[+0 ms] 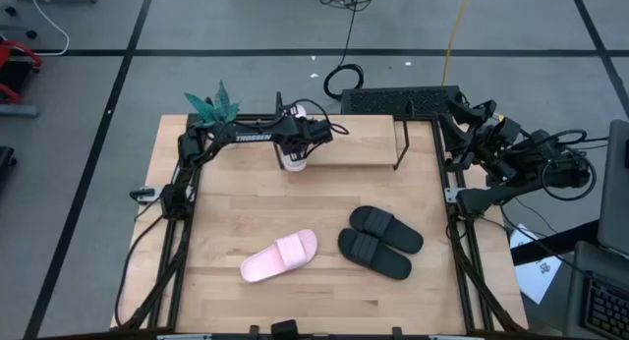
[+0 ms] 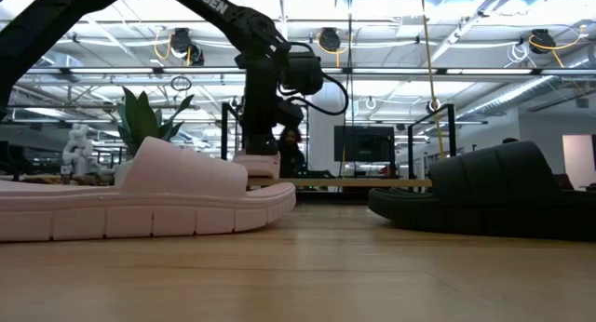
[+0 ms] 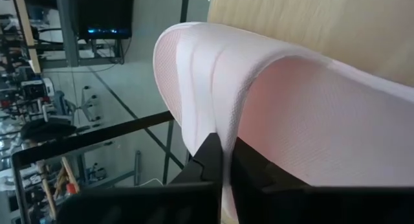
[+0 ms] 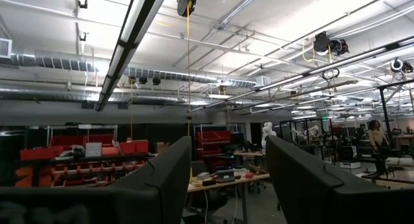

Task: Pick and place slides into the shelf
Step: Put the top pink slipper onto the shelf, then put the pink slipper onto the shelf

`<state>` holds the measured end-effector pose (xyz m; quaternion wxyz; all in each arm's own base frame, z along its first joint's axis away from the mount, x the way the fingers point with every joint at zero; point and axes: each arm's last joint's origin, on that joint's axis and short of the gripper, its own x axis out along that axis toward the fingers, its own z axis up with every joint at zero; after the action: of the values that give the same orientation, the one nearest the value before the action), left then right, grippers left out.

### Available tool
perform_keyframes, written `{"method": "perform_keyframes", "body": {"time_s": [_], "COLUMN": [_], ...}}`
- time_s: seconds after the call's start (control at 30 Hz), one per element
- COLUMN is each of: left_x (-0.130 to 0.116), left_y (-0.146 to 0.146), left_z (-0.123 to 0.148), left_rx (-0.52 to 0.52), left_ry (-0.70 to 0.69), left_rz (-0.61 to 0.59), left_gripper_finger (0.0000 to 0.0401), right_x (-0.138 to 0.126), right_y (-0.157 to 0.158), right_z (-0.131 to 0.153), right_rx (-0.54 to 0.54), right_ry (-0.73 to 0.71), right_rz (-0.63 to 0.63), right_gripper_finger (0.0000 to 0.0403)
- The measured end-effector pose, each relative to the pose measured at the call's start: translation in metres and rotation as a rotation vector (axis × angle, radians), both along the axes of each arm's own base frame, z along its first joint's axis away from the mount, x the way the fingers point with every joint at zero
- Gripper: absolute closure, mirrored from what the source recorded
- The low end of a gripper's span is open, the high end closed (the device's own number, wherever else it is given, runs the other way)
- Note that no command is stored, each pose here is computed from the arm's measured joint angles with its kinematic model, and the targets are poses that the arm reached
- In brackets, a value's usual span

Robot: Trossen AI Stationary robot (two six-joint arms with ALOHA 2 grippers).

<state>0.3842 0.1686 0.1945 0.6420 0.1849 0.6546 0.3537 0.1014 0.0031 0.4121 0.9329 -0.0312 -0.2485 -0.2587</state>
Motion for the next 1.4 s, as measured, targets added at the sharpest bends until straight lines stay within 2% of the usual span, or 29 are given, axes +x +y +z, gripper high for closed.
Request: {"method": "perform_keyframes", "body": {"time_s": [0.6, 1.03, 1.4], "left_x": [-0.001, 0.000, 0.007], "left_y": [-0.002, -0.005, -0.014], "left_z": [0.000, 0.000, 0.021], "left_rx": [-0.029, -0.031, -0.007], "left_ry": [0.011, 0.011, -0.018], "left_rz": [-0.016, -0.018, -0.020], "left_gripper_finger": [0.0328, 0.0262, 0.0205], "right_x": [0.001, 0.011, 0.011], "right_y": [0.000, 0.002, 0.002], "right_z": [0.000, -0.003, -0.003], "right_rx": [0.016, 0.010, 0.011], "right_ry": [-0.006, 0.024, 0.025], "right_rz": [0.012, 0.011, 0.011], "right_gripper_finger": [0.0213, 0.0213, 0.0213]}}
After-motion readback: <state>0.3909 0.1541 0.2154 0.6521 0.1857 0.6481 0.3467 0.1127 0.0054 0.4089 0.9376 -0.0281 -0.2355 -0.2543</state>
